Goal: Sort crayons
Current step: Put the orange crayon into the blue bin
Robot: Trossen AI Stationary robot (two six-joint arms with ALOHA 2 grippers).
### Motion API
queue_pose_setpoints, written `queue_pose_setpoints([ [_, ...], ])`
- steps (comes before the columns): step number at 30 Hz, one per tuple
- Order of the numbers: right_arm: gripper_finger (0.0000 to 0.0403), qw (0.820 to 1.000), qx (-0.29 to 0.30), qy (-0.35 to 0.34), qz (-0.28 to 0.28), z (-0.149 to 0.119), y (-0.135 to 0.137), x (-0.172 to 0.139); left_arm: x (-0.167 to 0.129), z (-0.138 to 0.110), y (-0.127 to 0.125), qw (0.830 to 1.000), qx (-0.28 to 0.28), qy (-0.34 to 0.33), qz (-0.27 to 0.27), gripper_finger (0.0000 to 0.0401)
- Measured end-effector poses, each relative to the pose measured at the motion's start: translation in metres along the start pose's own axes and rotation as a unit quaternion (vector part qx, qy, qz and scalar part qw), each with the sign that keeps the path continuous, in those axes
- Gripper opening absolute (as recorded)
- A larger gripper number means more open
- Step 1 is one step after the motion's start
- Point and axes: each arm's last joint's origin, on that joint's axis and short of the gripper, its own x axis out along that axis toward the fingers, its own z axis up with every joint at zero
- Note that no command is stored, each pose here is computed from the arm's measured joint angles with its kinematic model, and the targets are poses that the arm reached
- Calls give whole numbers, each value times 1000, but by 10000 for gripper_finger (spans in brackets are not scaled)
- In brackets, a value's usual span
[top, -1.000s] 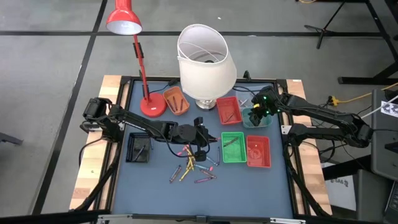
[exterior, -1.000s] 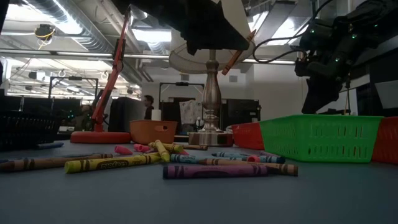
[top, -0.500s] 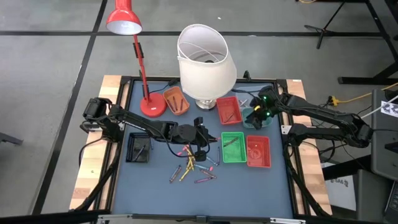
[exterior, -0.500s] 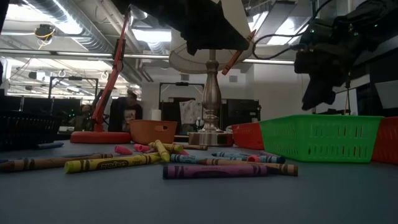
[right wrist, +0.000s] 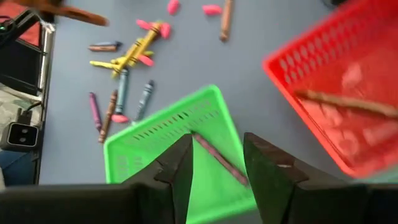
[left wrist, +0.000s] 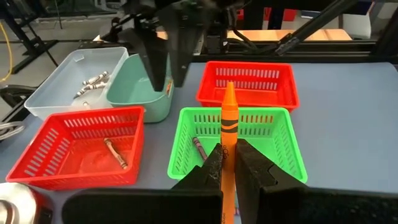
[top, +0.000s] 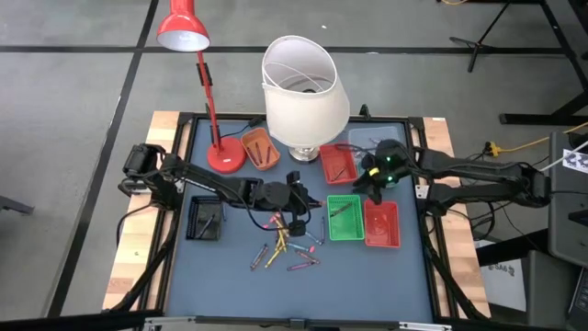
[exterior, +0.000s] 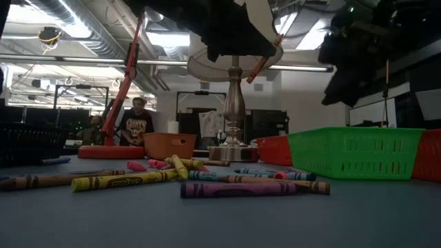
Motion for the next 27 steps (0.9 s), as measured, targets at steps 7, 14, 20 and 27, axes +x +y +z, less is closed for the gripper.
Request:
queue_pose_setpoints([
  [7, 140, 999, -36, -19, 15, -2, 31, 10, 2, 1, 6, 1000, -4, -2, 8, 2],
  [14, 140, 997, -76, -24, 4, -10, 52, 15, 2, 6, 6, 999, -12, -29, 6, 2],
  [20, 140, 992, -104, -59, -30, -12, 64, 17, 2, 7, 6, 999, -8, -34, 6, 2],
  [27, 140, 984, -126, -107, -65, -11, 75, 18, 1, 9, 6, 999, 0, -41, 6, 2],
])
